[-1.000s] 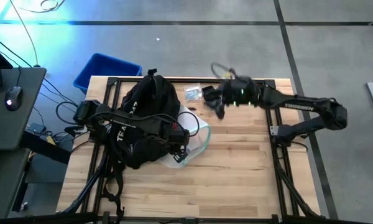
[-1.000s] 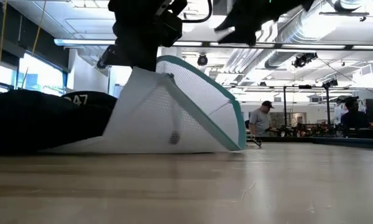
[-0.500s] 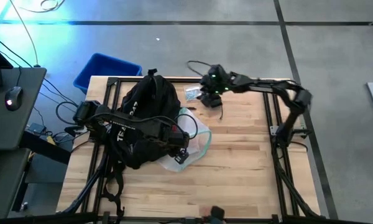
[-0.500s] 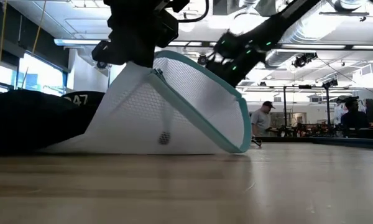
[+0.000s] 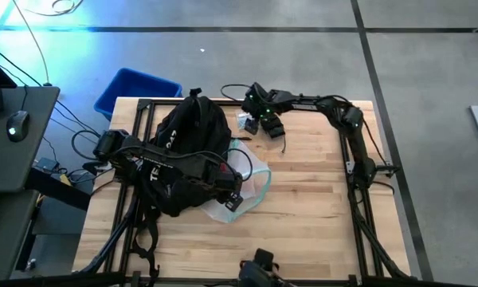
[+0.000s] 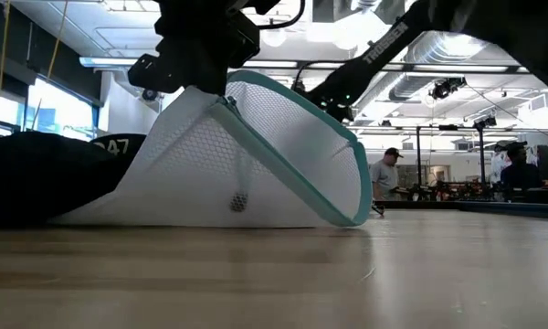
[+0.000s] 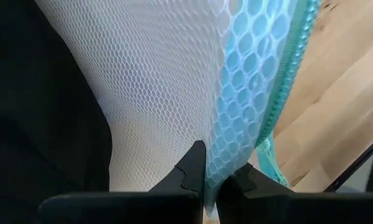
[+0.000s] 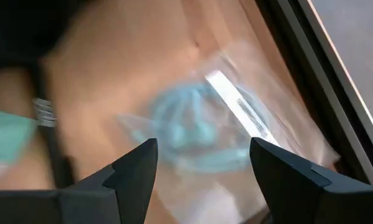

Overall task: Unpack backpack
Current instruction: Put the blue earphones into the zip bag

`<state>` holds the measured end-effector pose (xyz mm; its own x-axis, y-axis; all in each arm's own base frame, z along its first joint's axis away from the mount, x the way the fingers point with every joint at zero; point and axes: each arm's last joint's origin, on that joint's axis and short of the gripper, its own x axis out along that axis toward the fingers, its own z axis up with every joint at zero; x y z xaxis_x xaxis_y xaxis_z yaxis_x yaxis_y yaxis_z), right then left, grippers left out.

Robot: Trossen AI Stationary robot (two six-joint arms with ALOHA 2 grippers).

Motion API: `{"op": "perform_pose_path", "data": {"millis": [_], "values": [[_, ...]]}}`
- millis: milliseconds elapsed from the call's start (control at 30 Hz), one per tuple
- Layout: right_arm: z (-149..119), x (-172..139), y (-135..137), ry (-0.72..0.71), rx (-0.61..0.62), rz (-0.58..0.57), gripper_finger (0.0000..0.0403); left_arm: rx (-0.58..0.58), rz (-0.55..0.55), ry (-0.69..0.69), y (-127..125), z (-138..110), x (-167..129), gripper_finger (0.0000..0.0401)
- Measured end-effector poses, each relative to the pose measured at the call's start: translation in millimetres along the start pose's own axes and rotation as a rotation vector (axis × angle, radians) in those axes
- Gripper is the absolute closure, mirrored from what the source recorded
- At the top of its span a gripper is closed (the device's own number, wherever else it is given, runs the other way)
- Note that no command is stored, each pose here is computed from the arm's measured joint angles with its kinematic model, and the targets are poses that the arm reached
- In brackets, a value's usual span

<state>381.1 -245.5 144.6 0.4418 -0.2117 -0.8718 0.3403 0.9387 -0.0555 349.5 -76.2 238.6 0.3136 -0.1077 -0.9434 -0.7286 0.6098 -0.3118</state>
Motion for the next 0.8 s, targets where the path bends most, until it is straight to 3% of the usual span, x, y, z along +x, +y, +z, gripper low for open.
{"op": "perform_pose_path", "data": {"millis": [133, 233, 567, 800], "values": [[-7.1, 9.5, 0.0, 0.045, 0.003, 0.028, 0.0170, -0.004, 0.001, 0.000, 0.0, 0.0, 0.0, 0.0401], [-9.0, 9.3, -0.8, 0.062, 0.011, 0.037, 0.0196, -0.004, 0.001, -0.001, 0.0, 0.0, 0.0, 0.0401], [-31.0, 4.2, 6.0, 0.270, -0.029, 0.138, 0.0385, 0.013, 0.010, -0.020, 0.3, 0.6, 0.1, 0.0401], [-31.1, -19.3, 13.6, 0.297, -0.001, 0.214, 0.0401, 0.015, 0.016, -0.033, 0.2, 0.6, 0.1, 0.0401]]}}
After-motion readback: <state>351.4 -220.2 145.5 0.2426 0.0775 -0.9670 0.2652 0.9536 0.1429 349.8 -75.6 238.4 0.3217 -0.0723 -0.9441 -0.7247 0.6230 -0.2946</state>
